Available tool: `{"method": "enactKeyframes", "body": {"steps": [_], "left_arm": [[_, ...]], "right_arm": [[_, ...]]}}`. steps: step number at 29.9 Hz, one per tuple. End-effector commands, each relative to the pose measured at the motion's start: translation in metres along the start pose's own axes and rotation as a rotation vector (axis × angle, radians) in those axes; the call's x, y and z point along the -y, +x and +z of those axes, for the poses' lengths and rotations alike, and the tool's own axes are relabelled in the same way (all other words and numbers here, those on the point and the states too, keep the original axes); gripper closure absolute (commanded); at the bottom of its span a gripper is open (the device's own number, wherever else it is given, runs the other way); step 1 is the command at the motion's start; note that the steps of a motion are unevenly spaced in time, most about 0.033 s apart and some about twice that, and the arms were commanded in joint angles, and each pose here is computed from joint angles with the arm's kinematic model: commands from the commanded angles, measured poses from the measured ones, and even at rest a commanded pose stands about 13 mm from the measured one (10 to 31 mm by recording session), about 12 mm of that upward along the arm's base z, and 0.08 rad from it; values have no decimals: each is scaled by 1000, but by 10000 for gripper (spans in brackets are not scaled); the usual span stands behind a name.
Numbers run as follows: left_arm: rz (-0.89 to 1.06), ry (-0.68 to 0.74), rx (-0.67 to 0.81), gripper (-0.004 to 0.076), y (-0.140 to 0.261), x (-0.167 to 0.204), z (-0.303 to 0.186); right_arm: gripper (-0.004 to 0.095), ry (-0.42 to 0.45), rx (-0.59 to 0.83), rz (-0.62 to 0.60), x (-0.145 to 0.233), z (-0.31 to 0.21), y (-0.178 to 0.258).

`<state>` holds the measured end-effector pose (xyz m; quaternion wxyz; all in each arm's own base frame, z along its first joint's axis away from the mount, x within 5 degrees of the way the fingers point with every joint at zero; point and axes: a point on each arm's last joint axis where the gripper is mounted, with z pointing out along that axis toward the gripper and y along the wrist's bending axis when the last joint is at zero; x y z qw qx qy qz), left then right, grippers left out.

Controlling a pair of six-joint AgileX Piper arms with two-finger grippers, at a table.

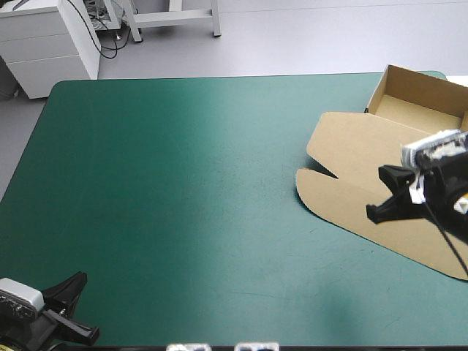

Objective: Fold the box

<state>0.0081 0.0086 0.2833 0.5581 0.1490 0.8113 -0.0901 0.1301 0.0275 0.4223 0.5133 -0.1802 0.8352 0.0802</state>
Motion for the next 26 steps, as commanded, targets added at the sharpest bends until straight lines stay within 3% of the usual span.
{"method": "enactKeyframes", "body": {"steps": [1, 16, 20, 26], "left_arm": [[-9, 19, 72, 731, -11, 1, -2], [-5, 19, 74, 731, -12, 1, -2], [-4, 19, 74, 731, -12, 1, -2], [-4, 19, 74, 731, -12, 1, -2]], "right_arm": [[912, 146, 151, -28, -2, -17, 24], [912, 294, 212, 18, -25, -25, 158], [912, 323, 302, 1, -30, -36, 164], [912, 339, 318, 8, -30, -39, 167]]}}
